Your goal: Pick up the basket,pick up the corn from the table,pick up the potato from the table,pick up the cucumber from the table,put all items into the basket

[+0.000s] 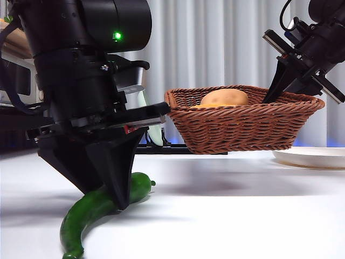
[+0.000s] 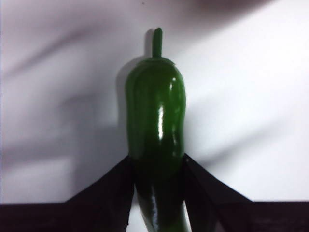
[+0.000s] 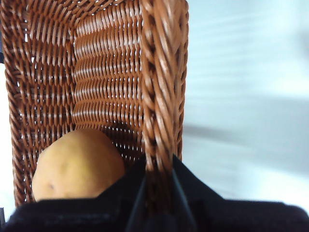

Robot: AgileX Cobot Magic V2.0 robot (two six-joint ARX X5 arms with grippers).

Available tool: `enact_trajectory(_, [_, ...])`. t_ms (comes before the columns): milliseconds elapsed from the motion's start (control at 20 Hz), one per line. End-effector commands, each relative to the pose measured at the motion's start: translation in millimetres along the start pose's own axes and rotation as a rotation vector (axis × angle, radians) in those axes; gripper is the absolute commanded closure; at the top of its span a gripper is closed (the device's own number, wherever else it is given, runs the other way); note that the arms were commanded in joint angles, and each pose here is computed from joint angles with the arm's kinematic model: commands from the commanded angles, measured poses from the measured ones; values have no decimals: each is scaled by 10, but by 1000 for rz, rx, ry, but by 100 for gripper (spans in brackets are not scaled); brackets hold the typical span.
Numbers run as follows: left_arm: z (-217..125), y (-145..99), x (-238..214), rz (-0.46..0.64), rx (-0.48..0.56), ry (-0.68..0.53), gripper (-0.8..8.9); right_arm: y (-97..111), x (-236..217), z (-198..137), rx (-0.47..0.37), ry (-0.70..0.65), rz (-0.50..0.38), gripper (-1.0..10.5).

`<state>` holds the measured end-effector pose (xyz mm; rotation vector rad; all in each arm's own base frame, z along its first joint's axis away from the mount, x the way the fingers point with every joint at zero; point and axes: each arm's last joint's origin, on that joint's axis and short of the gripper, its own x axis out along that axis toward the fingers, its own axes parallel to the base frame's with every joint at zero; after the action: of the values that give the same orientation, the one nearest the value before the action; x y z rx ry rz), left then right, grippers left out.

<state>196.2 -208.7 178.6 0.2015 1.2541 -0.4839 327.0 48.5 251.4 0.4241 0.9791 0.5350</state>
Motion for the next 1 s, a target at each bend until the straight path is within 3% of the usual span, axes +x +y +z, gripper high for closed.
enact_trajectory(50, [-14,9,-47,9,22,-14,822,12,-9,24,-3,-11,19,958])
enact_trajectory(200, [-31,19,-388,-16,20,-116,822,15,-5,13,2,-1,18,958])
enact_trajectory(400, [-38,31,-1185,-91,8,-372,822,80,37,-16,-10,22,28,958])
enact_trajectory(550, [132,-7,-1839,-130,29,-592,822,237,135,-91,-48,75,53,958])
enact_trajectory(650, [298,-8,-2136,-90,59,-699,822,385,220,-169,-88,125,75,958])
enact_trajectory(800, [587,25,-2158,-36,73,-711,822,588,324,-261,-127,168,111,958])
enact_trajectory(1000, [893,127,-1621,32,74,-541,822,751,399,-345,-164,203,140,958])
